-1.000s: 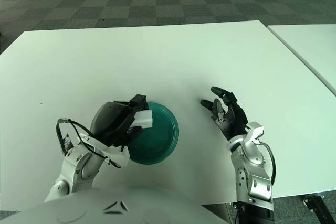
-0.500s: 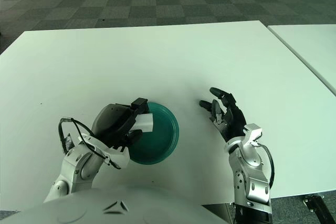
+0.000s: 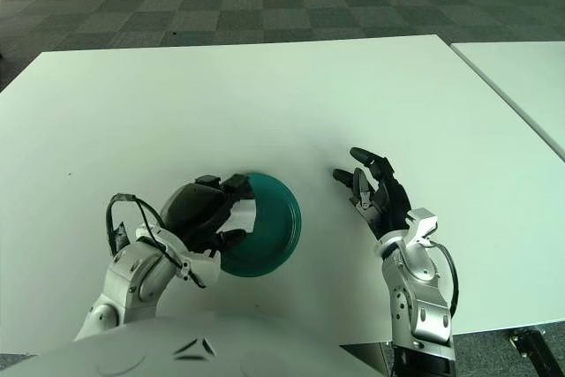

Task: Put the charger into the plate.

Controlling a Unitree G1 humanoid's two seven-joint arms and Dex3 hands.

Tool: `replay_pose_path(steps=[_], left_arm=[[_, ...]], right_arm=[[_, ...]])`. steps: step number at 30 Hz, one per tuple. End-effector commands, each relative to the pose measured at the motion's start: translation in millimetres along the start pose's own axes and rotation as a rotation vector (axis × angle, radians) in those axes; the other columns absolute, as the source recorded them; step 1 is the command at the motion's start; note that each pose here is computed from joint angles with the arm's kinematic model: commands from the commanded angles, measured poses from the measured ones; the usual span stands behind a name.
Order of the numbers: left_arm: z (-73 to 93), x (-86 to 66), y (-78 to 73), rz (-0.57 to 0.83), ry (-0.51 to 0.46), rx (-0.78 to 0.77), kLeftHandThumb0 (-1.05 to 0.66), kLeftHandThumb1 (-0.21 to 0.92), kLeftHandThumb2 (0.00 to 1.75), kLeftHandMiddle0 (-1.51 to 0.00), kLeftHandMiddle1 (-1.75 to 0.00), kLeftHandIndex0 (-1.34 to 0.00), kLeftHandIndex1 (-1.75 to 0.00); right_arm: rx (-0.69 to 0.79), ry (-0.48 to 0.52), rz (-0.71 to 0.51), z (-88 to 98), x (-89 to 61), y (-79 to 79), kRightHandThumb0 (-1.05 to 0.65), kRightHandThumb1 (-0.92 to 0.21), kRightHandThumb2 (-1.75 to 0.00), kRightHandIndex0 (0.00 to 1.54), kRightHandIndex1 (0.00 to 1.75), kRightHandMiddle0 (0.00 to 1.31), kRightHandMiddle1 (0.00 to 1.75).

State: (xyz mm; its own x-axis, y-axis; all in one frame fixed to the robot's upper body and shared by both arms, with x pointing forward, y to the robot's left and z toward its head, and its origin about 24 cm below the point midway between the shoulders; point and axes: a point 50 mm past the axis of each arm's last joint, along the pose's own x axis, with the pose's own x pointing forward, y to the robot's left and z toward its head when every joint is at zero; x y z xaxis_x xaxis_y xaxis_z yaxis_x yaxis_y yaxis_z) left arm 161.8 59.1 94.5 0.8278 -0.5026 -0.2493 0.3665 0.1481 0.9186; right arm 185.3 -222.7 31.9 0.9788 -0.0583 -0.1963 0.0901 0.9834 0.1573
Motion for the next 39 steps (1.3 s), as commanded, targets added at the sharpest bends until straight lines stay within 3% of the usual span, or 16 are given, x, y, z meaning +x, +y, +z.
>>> replay_pose_path(steps=[1,8,16,23,29,33,39], left_arm=[[3.1,-2.2,2.2,0.0,-0.022,-0.004,-1.05,0.92,0.94,-0.06,-0.08,0.0,-0.28],[3.0,-3.6,4.4,0.037,-0.032,-0.009,-1.05,0.92,0.94,0.0,-0.01,0.0,-0.06],[2.5,-3.7,6.5,0.058,-0.029,0.004,-1.05,0.92,0.93,0.0,0.0,0.0,0.0],[-4.7,-4.0,13.2,0.293,0.008,-0.198,-1.05,0.92,0.89,0.0,0.0,-0.04,-0.02],[-23.0,-15.3,10.3,0.643,0.075,-0.538,-0.98,0.92,0.7,-0.27,-0.05,-0.01,-0.79],[-31.4,-21.4,7.9,0.88,0.049,-0.763,-0.91,0.92,0.63,-0.38,-0.09,-0.05,-0.98],[-36.6,-27.4,8.2,1.071,0.03,-1.001,-0.8,0.92,0.63,-0.35,-0.55,-0.14,-1.17]], right_arm=[[0.007,0.05,-0.012,-8.6,-3.7,-0.3,-0.6,-0.82,-0.62,0.24,0.77,0.0,0.98],[0.007,0.051,-0.013,-8.5,-3.8,-0.2,-0.6,-0.82,-0.62,0.24,0.77,0.0,0.98],[0.007,0.051,-0.012,-8.8,-4.4,0.5,-0.6,-0.82,-0.62,0.24,0.77,0.0,0.98],[0.007,0.05,-0.012,-8.6,-5.7,0.7,-0.6,-0.82,-0.62,0.24,0.77,0.0,0.98],[0.006,0.05,-0.013,-7.7,-6.7,-0.5,-0.6,-0.82,-0.62,0.24,0.77,0.0,0.98],[0.006,0.049,-0.013,-7.3,-6.8,-1.4,-0.6,-0.82,-0.62,0.24,0.77,0.0,0.98],[0.006,0.049,-0.013,-7.2,-6.6,-2.1,-0.6,-0.82,-0.62,0.24,0.77,0.0,0.98]])
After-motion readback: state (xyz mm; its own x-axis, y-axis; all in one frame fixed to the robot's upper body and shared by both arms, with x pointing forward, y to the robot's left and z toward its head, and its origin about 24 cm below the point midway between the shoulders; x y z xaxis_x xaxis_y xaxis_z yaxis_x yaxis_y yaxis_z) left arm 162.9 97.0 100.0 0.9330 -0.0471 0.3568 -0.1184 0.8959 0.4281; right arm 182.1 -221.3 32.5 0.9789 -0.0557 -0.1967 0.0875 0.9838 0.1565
